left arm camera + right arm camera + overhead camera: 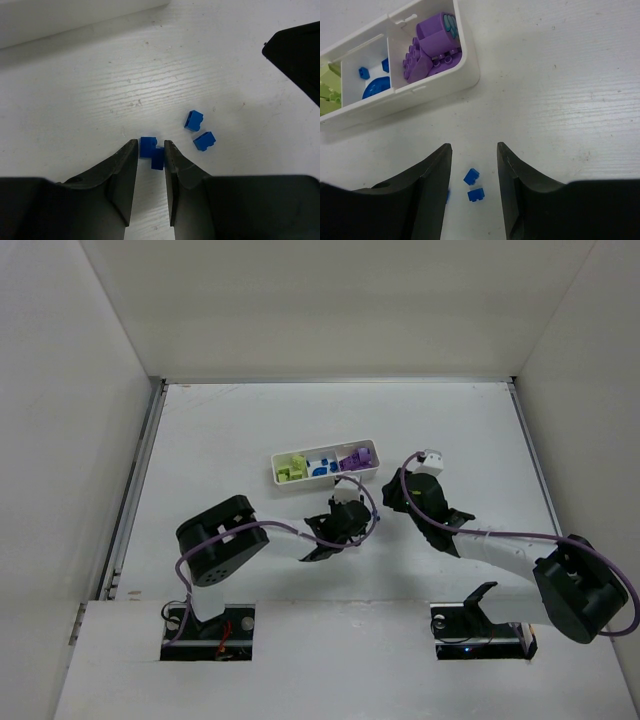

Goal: Sort the legos into containers by color

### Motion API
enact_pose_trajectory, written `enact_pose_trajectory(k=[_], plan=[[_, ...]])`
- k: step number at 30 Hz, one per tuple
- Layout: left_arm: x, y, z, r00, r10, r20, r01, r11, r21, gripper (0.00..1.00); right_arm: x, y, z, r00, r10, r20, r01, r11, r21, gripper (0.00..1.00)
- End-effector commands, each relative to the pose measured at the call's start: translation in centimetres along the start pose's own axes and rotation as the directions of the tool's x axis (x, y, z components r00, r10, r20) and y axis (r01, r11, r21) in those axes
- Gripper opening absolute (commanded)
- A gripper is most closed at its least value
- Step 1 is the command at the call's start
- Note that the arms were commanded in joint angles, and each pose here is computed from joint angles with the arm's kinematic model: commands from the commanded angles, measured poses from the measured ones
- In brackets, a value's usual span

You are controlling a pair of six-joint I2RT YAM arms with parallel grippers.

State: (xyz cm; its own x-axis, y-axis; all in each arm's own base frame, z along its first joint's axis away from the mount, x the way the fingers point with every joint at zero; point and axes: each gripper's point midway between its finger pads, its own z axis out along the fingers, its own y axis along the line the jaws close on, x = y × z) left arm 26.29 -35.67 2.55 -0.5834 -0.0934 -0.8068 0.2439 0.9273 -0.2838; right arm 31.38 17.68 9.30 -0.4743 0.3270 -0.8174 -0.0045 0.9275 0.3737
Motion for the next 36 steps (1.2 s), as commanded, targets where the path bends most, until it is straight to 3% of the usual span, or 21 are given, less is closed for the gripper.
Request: enact_pose_trajectory(k=[1, 13, 18, 22, 36], plan=[[-2.7, 0.0, -1.6, 0.997, -0.060, 0.050, 0.059, 0.998, 0.024, 0.24, -0.7, 0.2, 0.0, 1.000, 0.004, 0.024, -0.004, 1.000, -0.007, 0.48], [-9.1, 2.3, -3.8, 0.976, -0.186, 0.114, 0.177, 0.980, 0.090, 0.27, 2.6, 1.0, 0.0, 0.997, -0.042, -0.062, 0.041, 0.999, -0.024, 0.49], [-7.1, 1.4, -4.0, 0.987, -0.152, 0.051, 0.145, 0.983, 0.114, 0.28, 4.2, 2.0, -0.8, 0.994, -0.060, -0.096, 0.056, 0.997, -0.050, 0.50], [-5.4, 3.2, -4.3, 0.988, -0.144, 0.058, 0.141, 0.988, 0.060, 0.29, 5.5, 2.1, -1.0, 0.989, -0.058, -0.138, 0.054, 0.998, -0.034, 0.44], [-3.3, 2.7, -5.9, 0.991, -0.119, 0.057, 0.112, 0.987, 0.118, 0.33, 6.1, 1.4, 0.9, 0.980, -0.104, -0.172, 0.117, 0.991, 0.071, 0.45]])
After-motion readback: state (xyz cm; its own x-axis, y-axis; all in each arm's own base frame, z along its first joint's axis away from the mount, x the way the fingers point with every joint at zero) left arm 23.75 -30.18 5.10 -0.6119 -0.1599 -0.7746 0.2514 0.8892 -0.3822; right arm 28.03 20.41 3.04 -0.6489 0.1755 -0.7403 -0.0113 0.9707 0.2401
